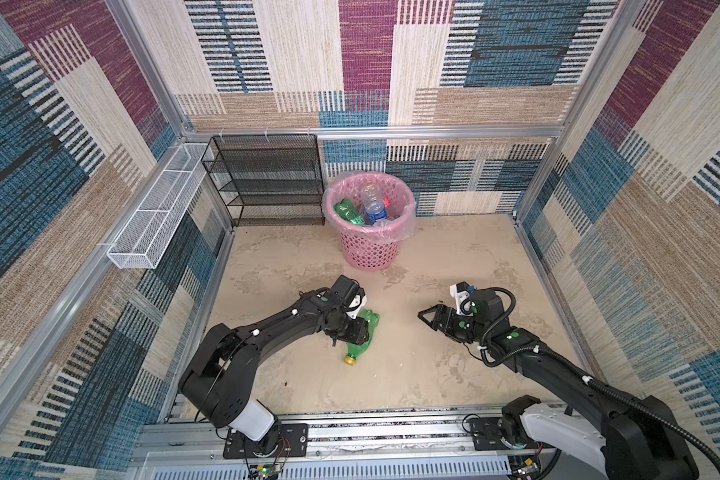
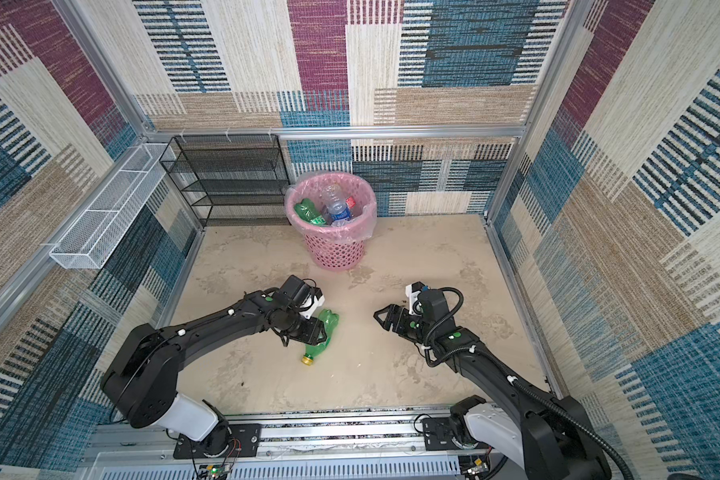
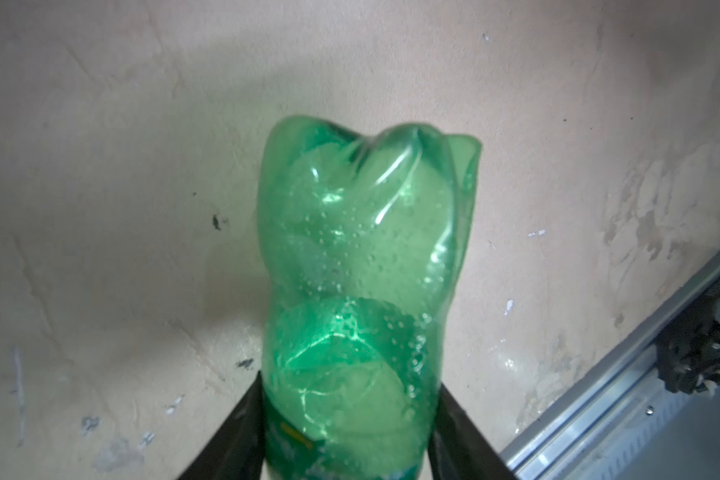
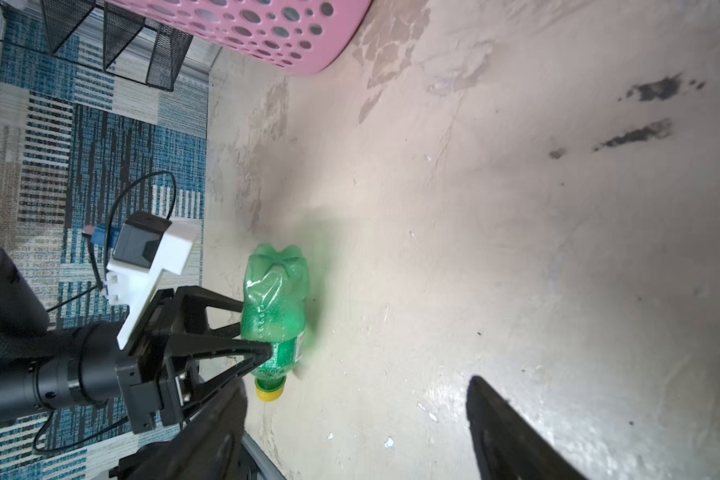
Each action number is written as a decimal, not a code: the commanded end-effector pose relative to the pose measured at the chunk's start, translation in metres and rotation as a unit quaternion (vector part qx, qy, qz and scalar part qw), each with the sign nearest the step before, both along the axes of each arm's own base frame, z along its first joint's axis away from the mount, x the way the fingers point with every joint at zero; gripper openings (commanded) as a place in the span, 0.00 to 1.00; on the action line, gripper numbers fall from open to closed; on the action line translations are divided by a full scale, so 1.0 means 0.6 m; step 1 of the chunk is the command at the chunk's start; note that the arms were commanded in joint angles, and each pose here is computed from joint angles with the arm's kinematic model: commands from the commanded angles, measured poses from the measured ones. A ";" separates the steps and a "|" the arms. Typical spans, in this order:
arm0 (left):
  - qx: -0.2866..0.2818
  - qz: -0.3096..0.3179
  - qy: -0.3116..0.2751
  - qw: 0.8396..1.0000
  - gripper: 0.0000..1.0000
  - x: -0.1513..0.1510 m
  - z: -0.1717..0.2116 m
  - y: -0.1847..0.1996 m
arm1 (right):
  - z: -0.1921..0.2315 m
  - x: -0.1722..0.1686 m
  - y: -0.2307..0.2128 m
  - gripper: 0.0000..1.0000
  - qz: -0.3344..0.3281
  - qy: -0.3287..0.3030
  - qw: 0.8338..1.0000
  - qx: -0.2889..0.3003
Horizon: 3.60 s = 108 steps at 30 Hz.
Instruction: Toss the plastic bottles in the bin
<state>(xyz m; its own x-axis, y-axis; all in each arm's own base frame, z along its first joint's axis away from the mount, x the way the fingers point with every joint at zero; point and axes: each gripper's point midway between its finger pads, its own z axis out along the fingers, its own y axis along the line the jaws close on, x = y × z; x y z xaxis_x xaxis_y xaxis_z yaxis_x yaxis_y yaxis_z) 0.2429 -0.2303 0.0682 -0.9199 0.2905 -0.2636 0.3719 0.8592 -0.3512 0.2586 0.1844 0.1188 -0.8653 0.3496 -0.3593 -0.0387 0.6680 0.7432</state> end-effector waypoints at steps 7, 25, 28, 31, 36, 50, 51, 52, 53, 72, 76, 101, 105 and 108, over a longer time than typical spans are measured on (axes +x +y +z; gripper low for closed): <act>-0.121 0.041 -0.068 0.990 0.57 0.024 0.160 -0.006 | 0.014 0.009 0.011 0.84 0.007 -0.009 1.000 0.017; -0.269 0.071 -0.406 0.870 0.99 0.252 0.798 0.011 | 0.063 0.010 0.002 0.85 -0.004 -0.030 0.999 0.011; -0.267 0.091 -0.425 0.860 0.99 0.223 0.779 0.034 | 0.052 0.007 0.004 0.85 0.000 -0.026 1.000 0.013; -0.274 0.119 -0.438 0.848 0.99 0.184 0.735 0.065 | 0.045 0.008 0.005 0.85 0.002 -0.024 1.000 0.013; -0.233 0.152 -0.374 0.885 1.00 0.154 0.592 0.090 | 0.036 0.009 0.005 0.85 0.003 -0.022 1.000 0.011; -0.099 0.315 -0.298 0.896 0.99 0.159 0.274 0.248 | 0.053 0.116 -0.094 0.85 -0.072 -0.091 0.988 -0.102; -0.088 0.336 -0.300 0.889 0.99 0.163 0.261 0.268 | 0.057 0.129 -0.114 0.85 -0.088 -0.098 0.985 -0.113; -0.079 0.358 -0.303 0.880 0.99 0.168 0.249 0.289 | 0.064 0.144 -0.137 0.86 -0.107 -0.109 0.980 -0.125; -0.073 0.377 -0.307 0.871 0.99 0.171 0.240 0.307 | 0.069 0.156 -0.158 0.87 -0.126 -0.118 0.976 -0.135; 0.123 0.515 -0.442 0.724 0.99 0.128 0.175 0.525 | 0.137 0.075 -0.401 0.99 -0.394 -0.396 0.753 -0.347; 0.138 0.505 -0.449 0.724 0.99 0.128 0.153 0.527 | 0.112 0.052 -0.410 0.99 -0.405 -0.395 0.743 -0.358; 0.095 0.354 -0.459 0.809 0.99 0.236 0.051 0.456 | 0.086 0.159 -0.390 0.99 -0.307 -0.407 0.766 -0.391; 0.096 0.337 -0.452 0.820 0.99 0.244 0.046 0.446 | 0.083 0.164 -0.387 0.98 -0.289 -0.410 0.779 -0.377; 0.095 0.333 -0.466 0.814 0.99 0.249 0.049 0.446 | 0.076 0.176 -0.377 0.99 -0.255 -0.412 0.796 -0.363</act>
<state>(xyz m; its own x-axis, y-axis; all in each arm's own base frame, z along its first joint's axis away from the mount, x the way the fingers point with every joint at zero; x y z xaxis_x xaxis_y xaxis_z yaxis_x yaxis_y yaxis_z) 0.3899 0.0412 0.0958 -0.3117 -0.1094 -0.9438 -0.2079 0.9771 -0.0446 0.3579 -0.0553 0.1668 -0.0227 0.0187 -0.9996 0.1997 0.9798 0.0138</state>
